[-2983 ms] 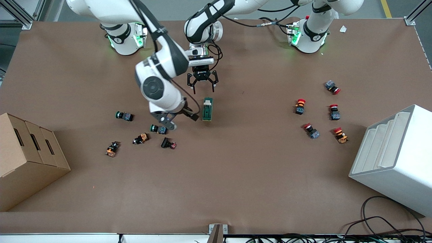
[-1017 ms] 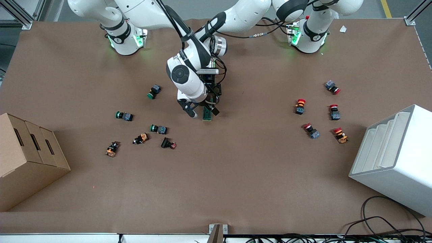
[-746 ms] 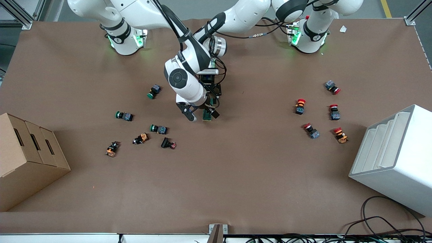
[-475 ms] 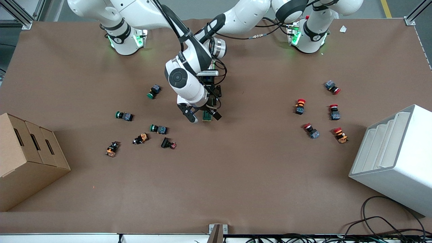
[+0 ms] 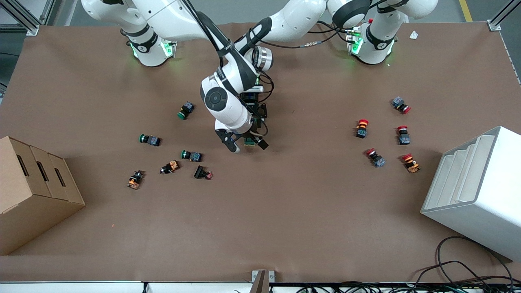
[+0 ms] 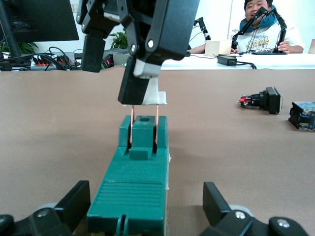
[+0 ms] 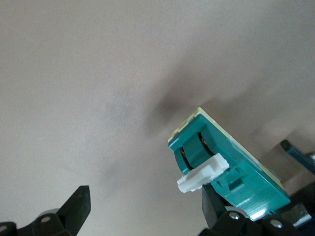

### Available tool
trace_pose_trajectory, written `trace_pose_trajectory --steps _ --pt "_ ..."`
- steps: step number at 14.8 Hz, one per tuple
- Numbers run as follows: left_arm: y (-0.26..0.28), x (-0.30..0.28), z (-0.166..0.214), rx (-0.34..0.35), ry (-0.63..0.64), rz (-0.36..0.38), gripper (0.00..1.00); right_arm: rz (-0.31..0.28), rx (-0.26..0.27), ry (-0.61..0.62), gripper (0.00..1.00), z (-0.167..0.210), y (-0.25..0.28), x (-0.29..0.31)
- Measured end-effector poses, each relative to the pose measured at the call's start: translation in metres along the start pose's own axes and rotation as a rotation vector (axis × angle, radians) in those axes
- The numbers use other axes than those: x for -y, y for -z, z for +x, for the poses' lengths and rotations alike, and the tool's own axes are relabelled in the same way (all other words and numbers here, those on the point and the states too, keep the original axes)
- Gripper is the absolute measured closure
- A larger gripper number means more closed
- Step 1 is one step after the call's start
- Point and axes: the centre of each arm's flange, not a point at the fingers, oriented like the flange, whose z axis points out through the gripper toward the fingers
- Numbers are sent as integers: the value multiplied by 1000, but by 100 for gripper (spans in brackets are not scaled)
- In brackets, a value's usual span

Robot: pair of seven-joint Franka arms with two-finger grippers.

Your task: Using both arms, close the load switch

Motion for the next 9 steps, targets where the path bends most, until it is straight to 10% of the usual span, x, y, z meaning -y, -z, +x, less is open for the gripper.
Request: trace_pose_trajectory --steps 9 --pt "0 0 0 0 0 0 0 16 3 -2 0 32 0 24"
